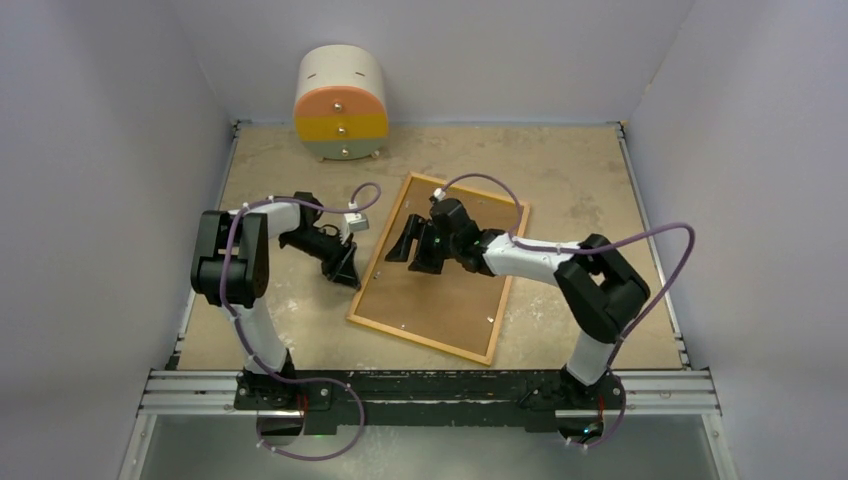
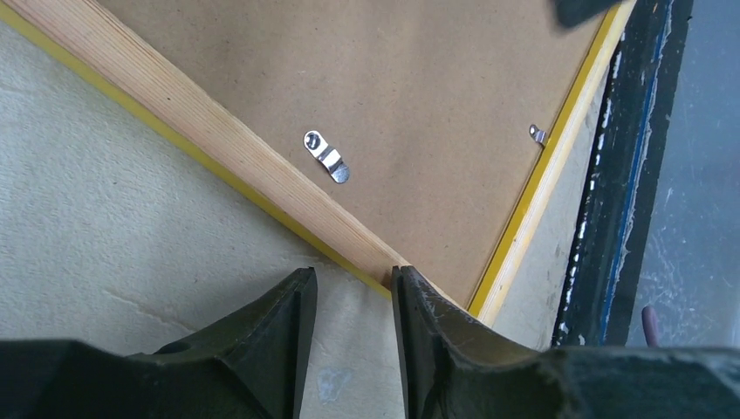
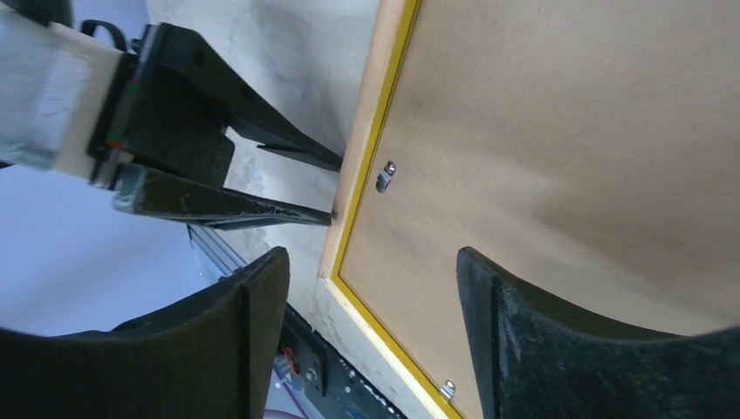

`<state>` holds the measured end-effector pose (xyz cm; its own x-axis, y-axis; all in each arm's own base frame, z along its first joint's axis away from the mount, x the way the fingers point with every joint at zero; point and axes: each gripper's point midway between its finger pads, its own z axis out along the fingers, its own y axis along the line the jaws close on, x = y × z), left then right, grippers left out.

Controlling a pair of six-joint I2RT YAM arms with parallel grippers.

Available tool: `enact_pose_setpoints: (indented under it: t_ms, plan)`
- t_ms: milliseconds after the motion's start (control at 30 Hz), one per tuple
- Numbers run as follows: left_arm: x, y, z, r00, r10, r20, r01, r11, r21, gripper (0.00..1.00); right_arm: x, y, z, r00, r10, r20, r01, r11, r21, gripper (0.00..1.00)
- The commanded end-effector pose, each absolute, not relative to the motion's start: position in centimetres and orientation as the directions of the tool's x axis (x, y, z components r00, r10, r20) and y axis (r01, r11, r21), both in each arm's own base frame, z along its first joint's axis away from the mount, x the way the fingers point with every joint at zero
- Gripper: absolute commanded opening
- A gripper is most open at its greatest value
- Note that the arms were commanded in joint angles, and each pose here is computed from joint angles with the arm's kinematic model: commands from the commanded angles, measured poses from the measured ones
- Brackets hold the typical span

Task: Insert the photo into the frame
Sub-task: Install the photo frame at the center of the board.

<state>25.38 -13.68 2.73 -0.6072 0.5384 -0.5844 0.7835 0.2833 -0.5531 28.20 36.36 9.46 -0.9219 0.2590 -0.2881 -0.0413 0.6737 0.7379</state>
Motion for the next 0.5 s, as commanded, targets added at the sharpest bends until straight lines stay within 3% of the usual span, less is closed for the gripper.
enact_pose_setpoints:
  t_ms: [0,467]
  plan:
    - [25.3,-13.9,2.5,-0.621,0.516,-0.590,0.773,0.279,-0.570,0.38,28.3,39.6,10.6,-0.922,0.305,-0.236,-0.011,0.591,0.807,0.70]
    - [25.9,-13.5,2.2,-0.624,0.521,-0.583,0.777,0.330,-0.536,0.30,26.6,42.9,5.9,-0.954,0.256,-0.153,0.041,0.618,0.785,0.57]
